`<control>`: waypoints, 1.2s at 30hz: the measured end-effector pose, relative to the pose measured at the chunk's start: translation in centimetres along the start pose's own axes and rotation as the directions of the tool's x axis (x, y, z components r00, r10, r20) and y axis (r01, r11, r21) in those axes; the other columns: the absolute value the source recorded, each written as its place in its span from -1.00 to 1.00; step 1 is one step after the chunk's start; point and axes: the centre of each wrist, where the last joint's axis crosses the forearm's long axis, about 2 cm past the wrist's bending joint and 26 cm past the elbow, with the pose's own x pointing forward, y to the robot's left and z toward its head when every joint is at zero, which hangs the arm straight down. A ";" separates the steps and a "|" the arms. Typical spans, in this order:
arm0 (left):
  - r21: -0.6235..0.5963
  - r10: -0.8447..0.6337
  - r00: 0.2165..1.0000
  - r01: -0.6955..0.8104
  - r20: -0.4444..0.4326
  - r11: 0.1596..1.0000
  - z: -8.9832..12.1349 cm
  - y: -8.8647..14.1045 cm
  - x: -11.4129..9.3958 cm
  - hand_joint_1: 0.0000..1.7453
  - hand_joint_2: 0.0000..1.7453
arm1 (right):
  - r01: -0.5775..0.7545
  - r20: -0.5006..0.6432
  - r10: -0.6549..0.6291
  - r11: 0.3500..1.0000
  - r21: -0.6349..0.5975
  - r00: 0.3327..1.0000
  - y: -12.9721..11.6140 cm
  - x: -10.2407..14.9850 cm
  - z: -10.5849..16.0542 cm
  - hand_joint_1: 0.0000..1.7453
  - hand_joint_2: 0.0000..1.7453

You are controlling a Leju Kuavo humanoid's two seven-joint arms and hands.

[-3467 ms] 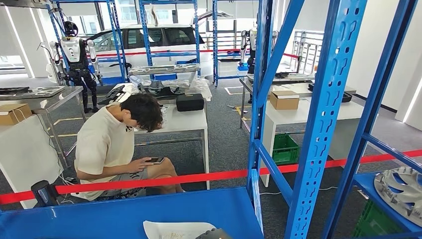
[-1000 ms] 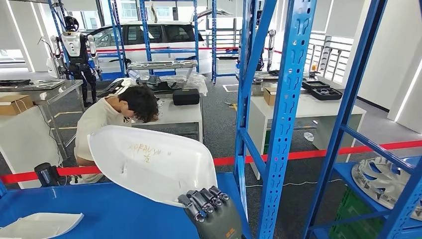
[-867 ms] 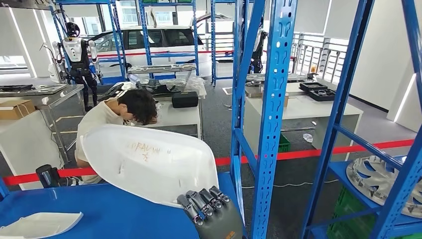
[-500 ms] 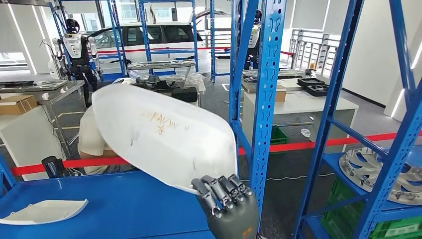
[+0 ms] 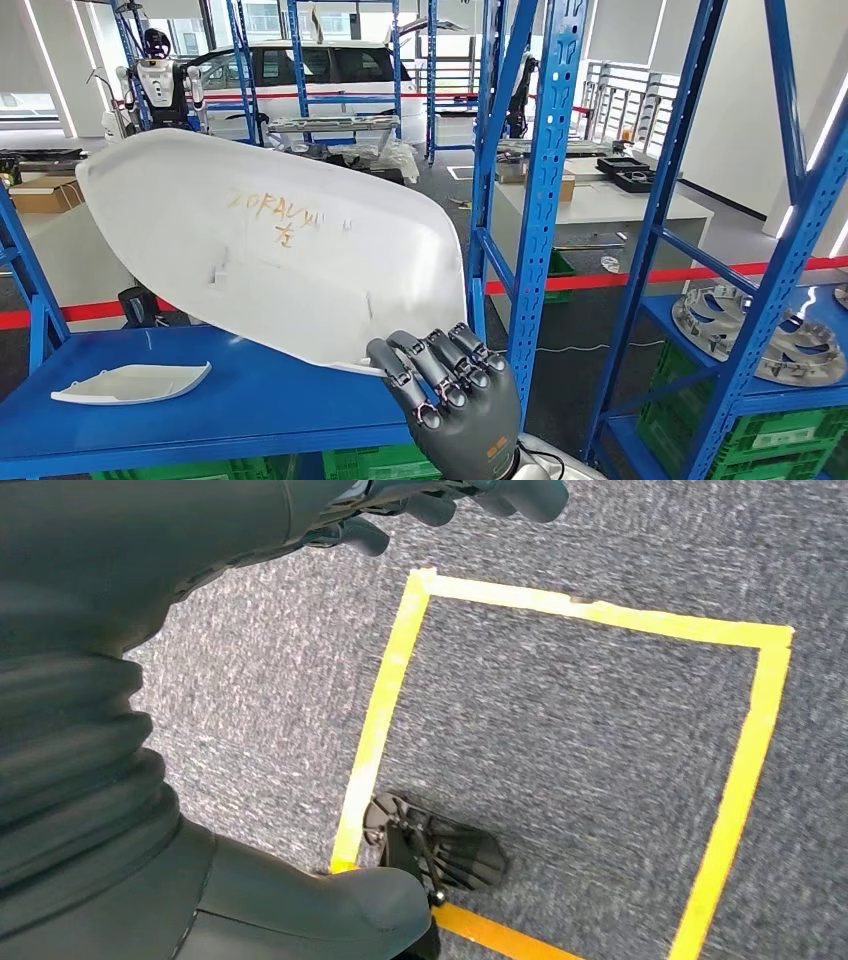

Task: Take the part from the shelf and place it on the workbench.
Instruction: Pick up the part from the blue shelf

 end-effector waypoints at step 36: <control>-0.001 -0.019 1.000 0.019 0.003 1.000 0.1 -0.1 0.0 -1.00 1.00 | 0.033 0.091 -0.036 0.999 0.035 0.995 0.0 3.4 1.2 1.00 1.00</control>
